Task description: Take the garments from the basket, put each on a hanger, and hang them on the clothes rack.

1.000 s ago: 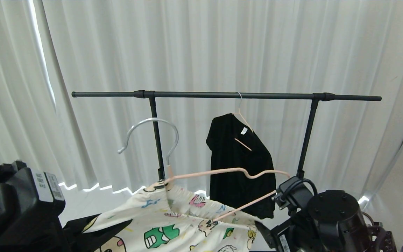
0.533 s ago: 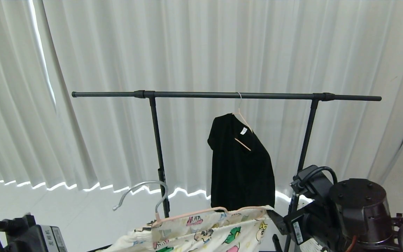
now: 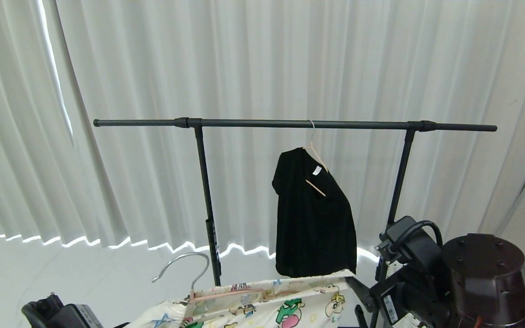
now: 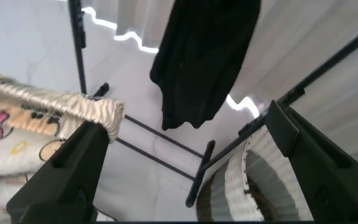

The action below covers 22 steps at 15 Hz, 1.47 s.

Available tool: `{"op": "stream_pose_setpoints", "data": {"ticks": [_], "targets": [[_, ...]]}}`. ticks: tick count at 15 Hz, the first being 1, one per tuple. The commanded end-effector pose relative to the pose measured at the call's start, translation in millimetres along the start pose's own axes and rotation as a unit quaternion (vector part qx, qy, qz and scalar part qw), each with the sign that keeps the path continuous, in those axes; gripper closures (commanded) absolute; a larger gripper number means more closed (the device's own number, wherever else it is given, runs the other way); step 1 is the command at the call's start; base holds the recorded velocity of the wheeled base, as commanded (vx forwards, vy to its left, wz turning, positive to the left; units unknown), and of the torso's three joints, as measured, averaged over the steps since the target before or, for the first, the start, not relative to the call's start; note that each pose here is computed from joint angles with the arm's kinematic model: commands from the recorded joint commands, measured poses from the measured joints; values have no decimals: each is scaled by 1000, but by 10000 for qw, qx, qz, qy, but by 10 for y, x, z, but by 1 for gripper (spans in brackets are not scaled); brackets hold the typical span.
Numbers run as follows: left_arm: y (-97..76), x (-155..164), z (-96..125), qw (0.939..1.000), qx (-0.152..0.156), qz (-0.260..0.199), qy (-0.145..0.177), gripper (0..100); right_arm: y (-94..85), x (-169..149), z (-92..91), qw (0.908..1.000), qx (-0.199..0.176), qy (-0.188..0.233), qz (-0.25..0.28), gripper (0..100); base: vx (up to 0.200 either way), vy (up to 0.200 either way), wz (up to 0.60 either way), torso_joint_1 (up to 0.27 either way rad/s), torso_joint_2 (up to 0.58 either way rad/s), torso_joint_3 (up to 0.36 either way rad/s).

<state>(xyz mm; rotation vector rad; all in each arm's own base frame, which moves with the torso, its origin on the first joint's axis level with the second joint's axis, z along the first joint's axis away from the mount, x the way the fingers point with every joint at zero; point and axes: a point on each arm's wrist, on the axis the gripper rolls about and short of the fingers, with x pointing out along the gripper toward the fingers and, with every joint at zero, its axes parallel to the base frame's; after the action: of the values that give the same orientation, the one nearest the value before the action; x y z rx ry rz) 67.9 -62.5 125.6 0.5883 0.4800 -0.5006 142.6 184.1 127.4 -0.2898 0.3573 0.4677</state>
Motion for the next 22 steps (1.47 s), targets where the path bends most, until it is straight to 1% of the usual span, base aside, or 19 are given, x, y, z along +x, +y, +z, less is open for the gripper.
{"op": "stream_pose_setpoints", "data": {"ticks": [1,2,4,5,6,8,9,11,13,14,16,17,18,20,22], "targets": [[-1,57,84,10000,-38,2,85,100,197,-126,22,9984,-260,-160,481,0,0,0,0,0,0,0],[7,65,131,9998,-188,9,57,100,316,-189,3,9962,-406,-191,741,0,0,0,0,0,0,0],[21,68,234,9977,-670,-10,-55,100,512,-333,-33,9900,-630,-267,1234,0,0,0,0,0,0,0],[23,62,247,9970,-765,-18,-88,100,558,-374,-38,9877,-686,-298,1373,0,0,0,0,0,0,0],[24,56,247,9969,-782,-22,-105,100,580,-415,-27,9837,-740,-348,1601,0,0,0,0,0,0,0],[-22,31,255,9973,-674,-203,-199,100,546,-479,32,9708,-973,-538,2126,0,0,0,0,0,0,0],[-52,19,262,9974,-594,-322,-249,100,530,-474,50,9674,-1051,-584,2230,0,0,0,0,0,0,0],[-165,-31,257,9960,-277,-747,-407,100,499,-436,103,9611,-1324,-711,2318,0,0,0,0,0,0,0],[-262,-80,268,9921,13,-1126,-561,100,538,-428,171,9503,-1418,-757,2666,0,0,0,0,0,0,0],[-296,-95,270,9903,117,-1248,-602,100,556,-432,183,9444,-1525,-677,2834,0,0,0,0,0,0,0],[-352,-132,276,9860,317,-1476,-709,100,607,-455,216,9234,-1794,-449,3363,0,0,0,0,0,0,0],[-372,-150,276,9841,388,-1559,-757,100,633,-461,250,9156,-1857,-319,3552,0,0,0,0,0,0,0],[-385,-166,275,9825,431,-1628,-801,100,660,-462,280,9098,-1906,-198,3682,0,0,0,0,0,0,0],[-404,-185,284,9803,482,-1713,-859,100,692,-440,310,9043,-1960,-20,3793,0,0,0,0,0,0,0],[-407,-193,296,9796,487,-1736,-888,100,709,-416,281,9034,-1982,70,3802,0,0,0,0,0,0,0]]}}
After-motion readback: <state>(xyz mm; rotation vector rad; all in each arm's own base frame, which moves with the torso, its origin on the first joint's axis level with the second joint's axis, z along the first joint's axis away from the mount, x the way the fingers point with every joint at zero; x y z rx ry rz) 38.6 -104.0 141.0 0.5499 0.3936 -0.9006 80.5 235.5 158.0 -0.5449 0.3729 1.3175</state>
